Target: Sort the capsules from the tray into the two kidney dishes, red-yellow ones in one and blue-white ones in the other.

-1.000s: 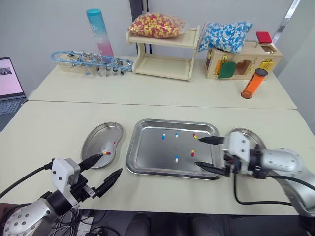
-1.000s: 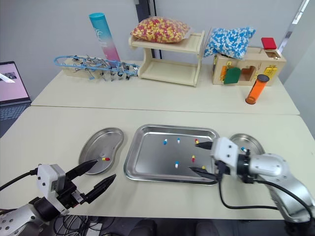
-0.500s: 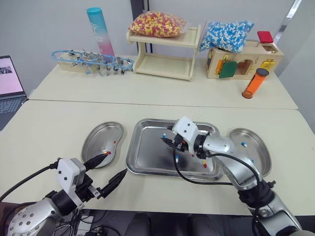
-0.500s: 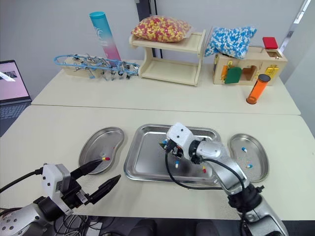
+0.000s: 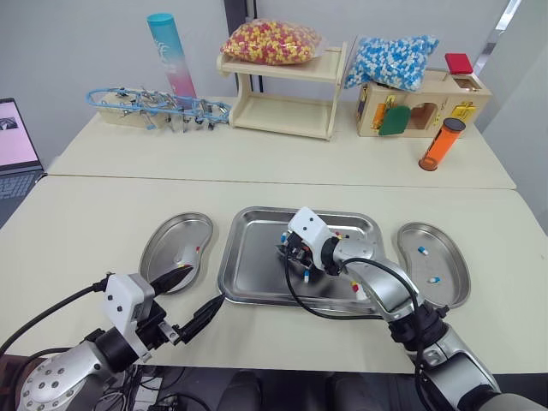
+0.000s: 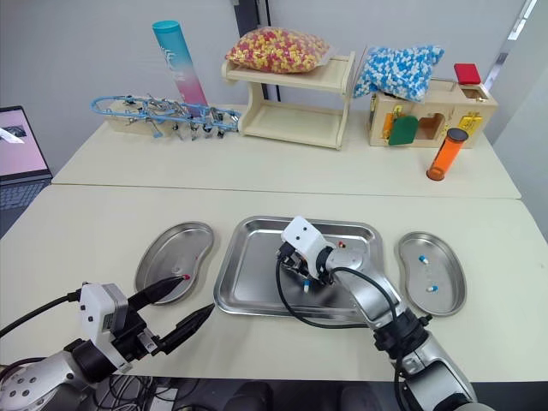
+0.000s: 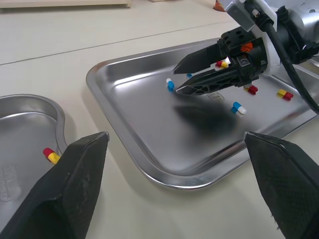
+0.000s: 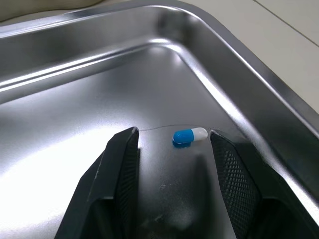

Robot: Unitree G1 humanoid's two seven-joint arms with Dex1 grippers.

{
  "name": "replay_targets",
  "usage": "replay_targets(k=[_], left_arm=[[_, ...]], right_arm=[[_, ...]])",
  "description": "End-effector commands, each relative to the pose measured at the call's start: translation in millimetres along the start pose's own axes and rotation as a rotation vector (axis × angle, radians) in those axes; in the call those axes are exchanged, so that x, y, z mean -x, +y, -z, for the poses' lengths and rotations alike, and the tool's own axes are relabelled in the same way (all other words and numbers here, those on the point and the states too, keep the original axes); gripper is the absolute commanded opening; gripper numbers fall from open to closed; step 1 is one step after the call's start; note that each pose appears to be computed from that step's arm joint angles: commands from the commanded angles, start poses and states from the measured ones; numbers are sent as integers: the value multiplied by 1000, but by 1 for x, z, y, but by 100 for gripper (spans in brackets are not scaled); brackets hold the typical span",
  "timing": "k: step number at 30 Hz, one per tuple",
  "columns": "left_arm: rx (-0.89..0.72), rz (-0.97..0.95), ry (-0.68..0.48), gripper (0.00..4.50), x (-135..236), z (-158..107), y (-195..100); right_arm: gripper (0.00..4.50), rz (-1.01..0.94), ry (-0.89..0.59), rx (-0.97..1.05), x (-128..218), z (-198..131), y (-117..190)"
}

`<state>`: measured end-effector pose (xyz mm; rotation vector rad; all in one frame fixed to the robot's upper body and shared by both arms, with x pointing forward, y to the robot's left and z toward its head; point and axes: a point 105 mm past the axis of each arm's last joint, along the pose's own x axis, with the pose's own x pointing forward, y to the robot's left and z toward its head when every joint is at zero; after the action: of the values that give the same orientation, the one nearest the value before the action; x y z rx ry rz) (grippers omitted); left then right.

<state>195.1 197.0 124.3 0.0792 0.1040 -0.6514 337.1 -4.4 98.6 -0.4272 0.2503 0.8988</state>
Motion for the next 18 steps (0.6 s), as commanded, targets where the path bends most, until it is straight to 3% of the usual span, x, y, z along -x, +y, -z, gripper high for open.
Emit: replay_targets(k=[1, 18], left_arm=[[-34, 24, -15, 450, -1, -7, -6], [-36, 28, -7, 450, -2, -4, -7]], right_arm=[[248, 9, -48, 27, -4, -16, -3], [248, 25, -8, -8, -16, -3, -7]])
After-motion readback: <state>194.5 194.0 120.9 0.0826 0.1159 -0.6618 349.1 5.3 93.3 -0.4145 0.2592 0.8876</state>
